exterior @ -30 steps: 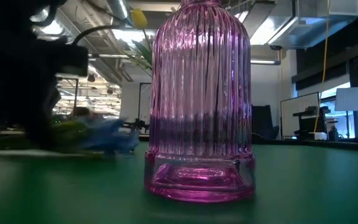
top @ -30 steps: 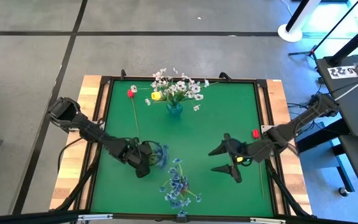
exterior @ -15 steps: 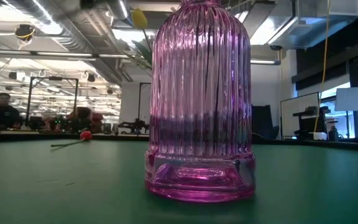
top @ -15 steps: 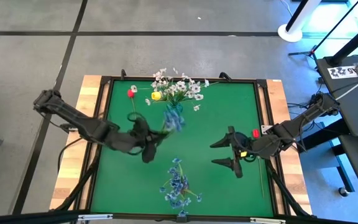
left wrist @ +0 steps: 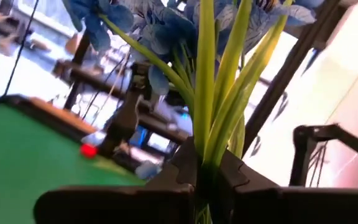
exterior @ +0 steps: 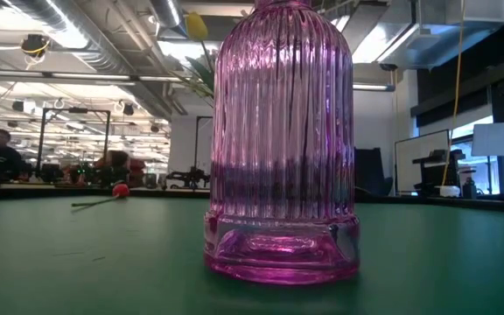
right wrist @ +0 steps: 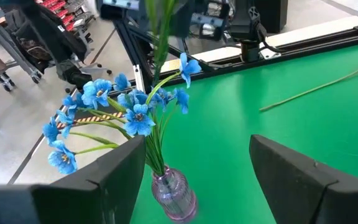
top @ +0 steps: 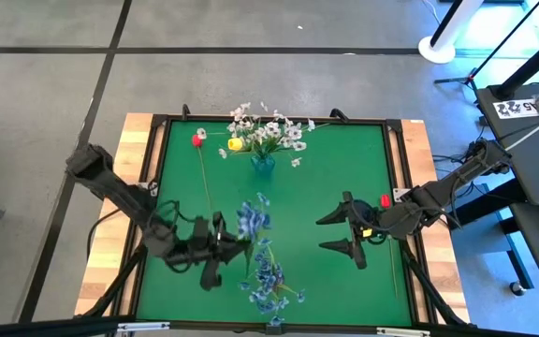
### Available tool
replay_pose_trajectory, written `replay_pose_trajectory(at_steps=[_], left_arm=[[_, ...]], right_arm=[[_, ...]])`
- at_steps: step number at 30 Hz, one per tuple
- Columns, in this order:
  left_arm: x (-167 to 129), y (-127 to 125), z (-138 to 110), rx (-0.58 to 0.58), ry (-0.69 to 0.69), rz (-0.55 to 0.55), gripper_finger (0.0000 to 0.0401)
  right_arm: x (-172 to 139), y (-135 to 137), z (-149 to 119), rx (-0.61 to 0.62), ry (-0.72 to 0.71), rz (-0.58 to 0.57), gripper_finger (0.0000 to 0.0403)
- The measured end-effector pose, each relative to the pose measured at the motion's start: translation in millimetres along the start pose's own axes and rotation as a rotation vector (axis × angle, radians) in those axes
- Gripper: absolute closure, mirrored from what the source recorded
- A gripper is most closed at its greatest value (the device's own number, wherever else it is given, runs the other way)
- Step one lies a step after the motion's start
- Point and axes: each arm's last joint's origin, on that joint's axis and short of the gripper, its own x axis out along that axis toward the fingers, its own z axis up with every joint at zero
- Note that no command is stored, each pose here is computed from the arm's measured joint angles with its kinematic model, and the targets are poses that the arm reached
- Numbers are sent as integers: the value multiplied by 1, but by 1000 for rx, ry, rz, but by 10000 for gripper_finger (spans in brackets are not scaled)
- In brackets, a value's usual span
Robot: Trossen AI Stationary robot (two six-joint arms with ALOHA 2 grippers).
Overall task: Sort flowers into vase by color
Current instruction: Put the blue flowers into the violet vase
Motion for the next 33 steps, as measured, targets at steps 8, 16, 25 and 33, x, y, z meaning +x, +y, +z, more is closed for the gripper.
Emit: replay_pose_trajectory(at_steps=[8,16,25,33], left_arm=[[15,10,-36,47,-232,-23,392],[52,30,-42,-3,-245,-184,391],[52,29,-43,23,-235,-189,391],[48,24,-53,66,-157,-194,391]], right_arm=[[0,0,0,43,0,-1,118],[0,0,-1,113,5,-3,118],[0,0,-1,112,13,4,118],[0,-2,-4,92,45,-15,118]])
